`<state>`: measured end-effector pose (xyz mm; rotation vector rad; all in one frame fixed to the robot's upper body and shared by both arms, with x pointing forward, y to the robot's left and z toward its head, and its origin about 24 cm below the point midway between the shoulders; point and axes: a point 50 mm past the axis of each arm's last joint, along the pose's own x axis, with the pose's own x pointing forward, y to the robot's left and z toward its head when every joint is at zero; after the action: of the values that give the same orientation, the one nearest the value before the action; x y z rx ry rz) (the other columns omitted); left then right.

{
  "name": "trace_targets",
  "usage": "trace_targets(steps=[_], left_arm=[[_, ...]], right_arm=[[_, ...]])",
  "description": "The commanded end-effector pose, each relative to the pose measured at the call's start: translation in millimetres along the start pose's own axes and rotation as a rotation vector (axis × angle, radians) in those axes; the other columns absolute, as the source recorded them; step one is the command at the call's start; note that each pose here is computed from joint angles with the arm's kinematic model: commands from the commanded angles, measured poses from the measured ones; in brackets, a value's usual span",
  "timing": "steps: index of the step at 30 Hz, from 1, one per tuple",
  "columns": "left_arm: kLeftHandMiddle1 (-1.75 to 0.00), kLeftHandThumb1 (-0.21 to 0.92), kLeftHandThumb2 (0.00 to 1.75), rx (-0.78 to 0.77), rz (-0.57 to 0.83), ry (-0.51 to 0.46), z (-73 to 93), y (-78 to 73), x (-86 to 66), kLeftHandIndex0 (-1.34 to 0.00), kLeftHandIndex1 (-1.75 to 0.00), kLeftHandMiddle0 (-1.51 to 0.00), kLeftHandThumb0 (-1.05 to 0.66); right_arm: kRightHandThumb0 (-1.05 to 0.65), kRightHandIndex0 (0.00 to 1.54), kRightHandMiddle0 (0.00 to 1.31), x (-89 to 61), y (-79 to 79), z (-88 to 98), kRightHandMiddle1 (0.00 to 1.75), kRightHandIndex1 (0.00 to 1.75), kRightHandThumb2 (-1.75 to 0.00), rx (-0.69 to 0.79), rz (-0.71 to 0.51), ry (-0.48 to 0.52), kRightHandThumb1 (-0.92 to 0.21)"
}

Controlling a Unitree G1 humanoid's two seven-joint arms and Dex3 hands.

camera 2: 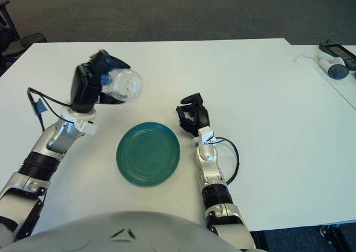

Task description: Put the bottle into the plate.

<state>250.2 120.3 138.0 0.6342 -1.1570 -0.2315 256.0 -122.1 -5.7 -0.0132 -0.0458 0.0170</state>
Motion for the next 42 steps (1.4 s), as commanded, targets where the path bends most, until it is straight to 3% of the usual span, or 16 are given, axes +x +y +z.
trace_targets(steps=[1, 5, 13, 18, 29, 42], left_arm=[[-1.75, 0.28, 1.35, -0.054, -0.054, -0.022, 3.6, -6.7, -9.5, -0.63, -1.75, -1.21, -0.48], [-1.75, 0.3, 1.34, -0.143, -0.078, -0.083, 15.6, -19.1, -10.1, -0.62, -1.75, -1.22, -0.48], [-1.75, 0.36, 1.26, -0.322, -0.207, -0.174, 27.4, -24.6, -9.6, -0.58, -1.75, -1.18, -0.46], [-1.75, 0.36, 1.26, -0.385, -0.3, -0.181, 31.0, -26.2, -9.9, -0.58, -1.75, -1.15, -0.46], [-1.75, 0.34, 1.28, -0.268, -0.546, -0.093, 30.7, -25.5, -19.7, -0.59, -1.75, -1.14, -0.47], [-1.75, 0.19, 1.47, -0.072, -0.596, -0.127, 28.6, -27.0, -19.8, -0.71, -1.75, -1.22, -0.52]], right_arm=[[-0.34, 0.43, 0.19, -29.5, -1.3, -40.5, 1.75, 1.21, -0.52, -0.006, -0.012, 0.229, -0.92], [-0.34, 0.43, 0.18, -29.7, -1.2, -40.1, 1.75, 1.21, -0.52, -0.018, -0.013, 0.225, -0.92], [-0.34, 0.49, 0.18, -30.3, -1.1, -40.0, 1.75, 1.17, -0.52, -0.022, -0.02, 0.226, -0.92], [-0.34, 0.49, 0.18, -30.8, -0.9, -40.5, 1.75, 1.19, -0.52, -0.022, -0.024, 0.229, -0.92], [-0.34, 0.47, 0.18, -30.3, -0.8, -42.0, 1.75, 1.23, -0.52, -0.013, -0.024, 0.236, -0.92], [-0.34, 0.46, 0.18, -30.3, -0.4, -42.4, 1.75, 1.23, -0.52, -0.007, -0.028, 0.24, -0.92]])
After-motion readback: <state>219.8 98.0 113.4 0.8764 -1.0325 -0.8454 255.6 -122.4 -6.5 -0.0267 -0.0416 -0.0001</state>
